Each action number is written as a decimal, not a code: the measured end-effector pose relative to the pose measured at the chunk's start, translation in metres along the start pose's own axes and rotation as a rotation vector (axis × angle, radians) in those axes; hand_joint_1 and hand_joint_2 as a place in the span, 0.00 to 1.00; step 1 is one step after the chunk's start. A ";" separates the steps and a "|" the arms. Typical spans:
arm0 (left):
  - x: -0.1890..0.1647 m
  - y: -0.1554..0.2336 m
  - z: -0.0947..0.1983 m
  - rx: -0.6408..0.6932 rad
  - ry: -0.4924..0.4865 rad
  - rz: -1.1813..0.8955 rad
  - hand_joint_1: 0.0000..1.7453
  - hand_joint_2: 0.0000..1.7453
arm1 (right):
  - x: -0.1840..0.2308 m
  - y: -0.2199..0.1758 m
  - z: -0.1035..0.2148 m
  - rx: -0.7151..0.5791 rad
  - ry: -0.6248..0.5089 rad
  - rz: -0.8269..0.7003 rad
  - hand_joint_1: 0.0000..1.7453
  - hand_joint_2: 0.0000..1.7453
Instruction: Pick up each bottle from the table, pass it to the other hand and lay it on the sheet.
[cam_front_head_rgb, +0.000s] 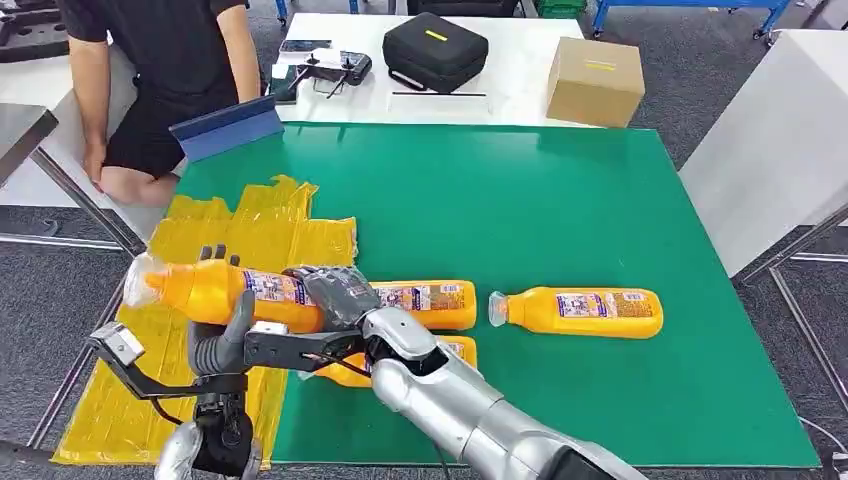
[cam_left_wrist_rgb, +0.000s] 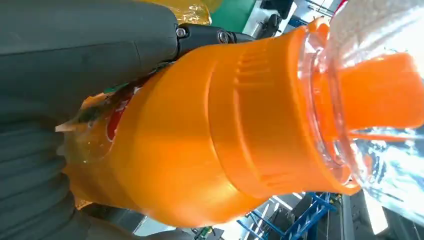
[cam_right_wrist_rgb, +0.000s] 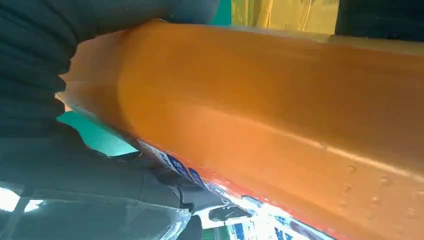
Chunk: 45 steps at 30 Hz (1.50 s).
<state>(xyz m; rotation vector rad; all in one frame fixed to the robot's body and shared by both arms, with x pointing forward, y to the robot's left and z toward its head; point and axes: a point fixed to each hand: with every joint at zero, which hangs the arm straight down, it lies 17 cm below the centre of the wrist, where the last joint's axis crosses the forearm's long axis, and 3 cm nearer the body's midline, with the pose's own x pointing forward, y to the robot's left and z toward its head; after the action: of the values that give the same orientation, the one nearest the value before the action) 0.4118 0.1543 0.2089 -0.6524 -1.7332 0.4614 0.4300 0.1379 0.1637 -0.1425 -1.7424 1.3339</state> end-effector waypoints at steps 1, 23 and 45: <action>0.000 0.001 0.001 0.003 -0.001 -0.004 0.00 1.00 | 0.001 0.001 0.000 0.002 -0.002 0.004 0.99 1.00; 0.018 0.017 0.023 0.018 -0.047 0.012 1.00 1.00 | 0.032 0.019 0.018 0.015 -0.097 0.076 0.98 1.00; 0.030 0.019 0.023 0.006 -0.080 0.029 1.00 1.00 | 0.045 0.012 0.035 -0.024 -0.187 -0.117 0.00 0.00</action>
<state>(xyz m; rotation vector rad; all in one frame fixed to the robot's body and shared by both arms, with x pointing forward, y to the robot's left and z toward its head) 0.3875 0.1888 0.2140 -0.6636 -1.7992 0.5190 0.3746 0.1433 0.1800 0.0730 -1.8927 1.2743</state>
